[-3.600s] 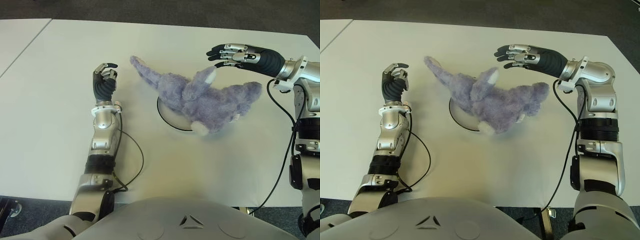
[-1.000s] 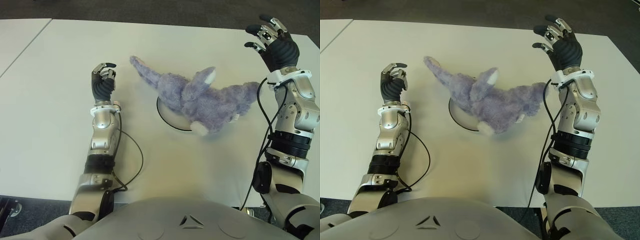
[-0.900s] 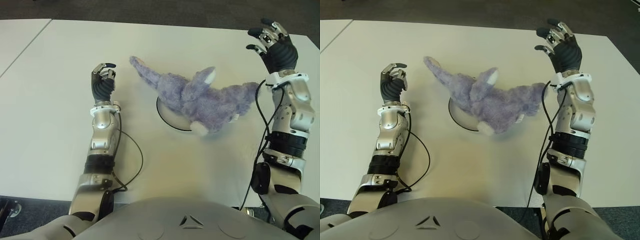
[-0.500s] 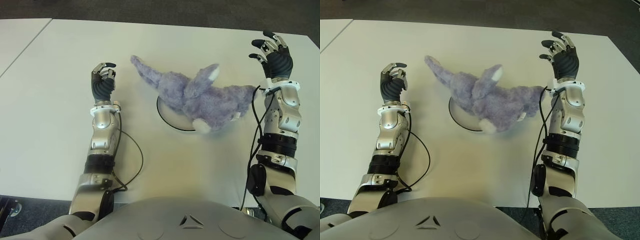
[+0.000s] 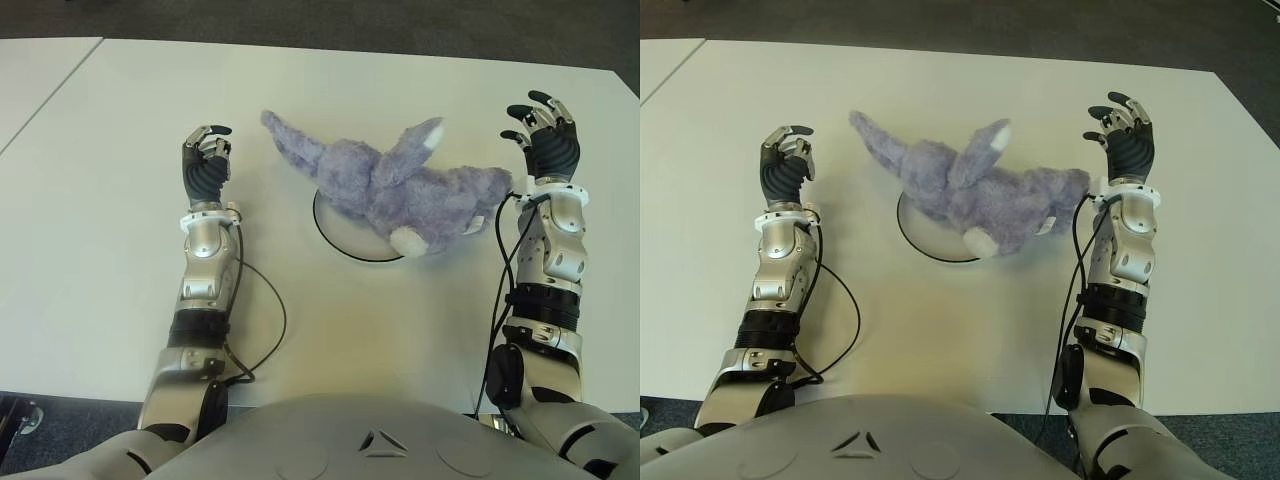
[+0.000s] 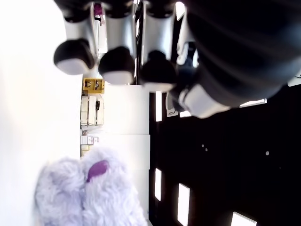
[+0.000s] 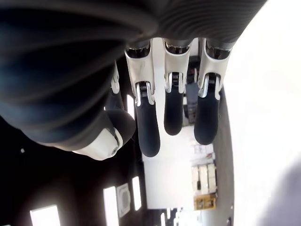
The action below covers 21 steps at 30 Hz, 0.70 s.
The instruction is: Put the doll into the plate.
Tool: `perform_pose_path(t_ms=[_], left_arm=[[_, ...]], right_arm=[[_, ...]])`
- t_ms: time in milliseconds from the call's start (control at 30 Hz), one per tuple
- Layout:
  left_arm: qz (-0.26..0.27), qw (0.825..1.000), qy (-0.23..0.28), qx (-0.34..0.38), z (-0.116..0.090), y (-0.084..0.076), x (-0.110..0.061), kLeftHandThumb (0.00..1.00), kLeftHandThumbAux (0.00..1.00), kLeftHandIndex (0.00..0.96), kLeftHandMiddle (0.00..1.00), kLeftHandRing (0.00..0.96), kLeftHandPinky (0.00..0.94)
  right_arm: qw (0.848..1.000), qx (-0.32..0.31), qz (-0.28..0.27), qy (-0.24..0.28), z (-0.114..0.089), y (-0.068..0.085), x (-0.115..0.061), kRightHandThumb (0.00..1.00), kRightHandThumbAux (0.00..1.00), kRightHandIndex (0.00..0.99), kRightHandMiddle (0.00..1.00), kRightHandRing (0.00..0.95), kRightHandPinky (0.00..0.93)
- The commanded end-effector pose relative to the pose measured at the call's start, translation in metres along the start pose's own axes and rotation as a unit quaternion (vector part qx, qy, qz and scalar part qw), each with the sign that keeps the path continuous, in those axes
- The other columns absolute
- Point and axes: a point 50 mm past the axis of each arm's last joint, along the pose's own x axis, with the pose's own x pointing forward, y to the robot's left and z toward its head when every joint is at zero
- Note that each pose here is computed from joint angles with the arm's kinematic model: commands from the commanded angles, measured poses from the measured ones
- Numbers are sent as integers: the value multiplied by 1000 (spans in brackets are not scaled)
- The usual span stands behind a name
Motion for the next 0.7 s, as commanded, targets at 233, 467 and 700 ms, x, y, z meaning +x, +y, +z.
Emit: perform_pose_path(t_ms=[233,467,700], left_arm=[[3,998,65,2,-31,5,-23,710,706,442,859,874,866],[4,998,63,3,-31,4,-23,709,707,442,860,873,865],[4,998,60,3,-31,3,-23,710,705,443,863,873,868]], right_arm=[[1000,3,-2,-11,-5,5,-12,825,682,449,458,512,515],[1000,-1,6,5,-12,10,-12,842,678,456,450,505,505],[999,10,20,23,-21,17,-11,843,677,455,451,512,525]])
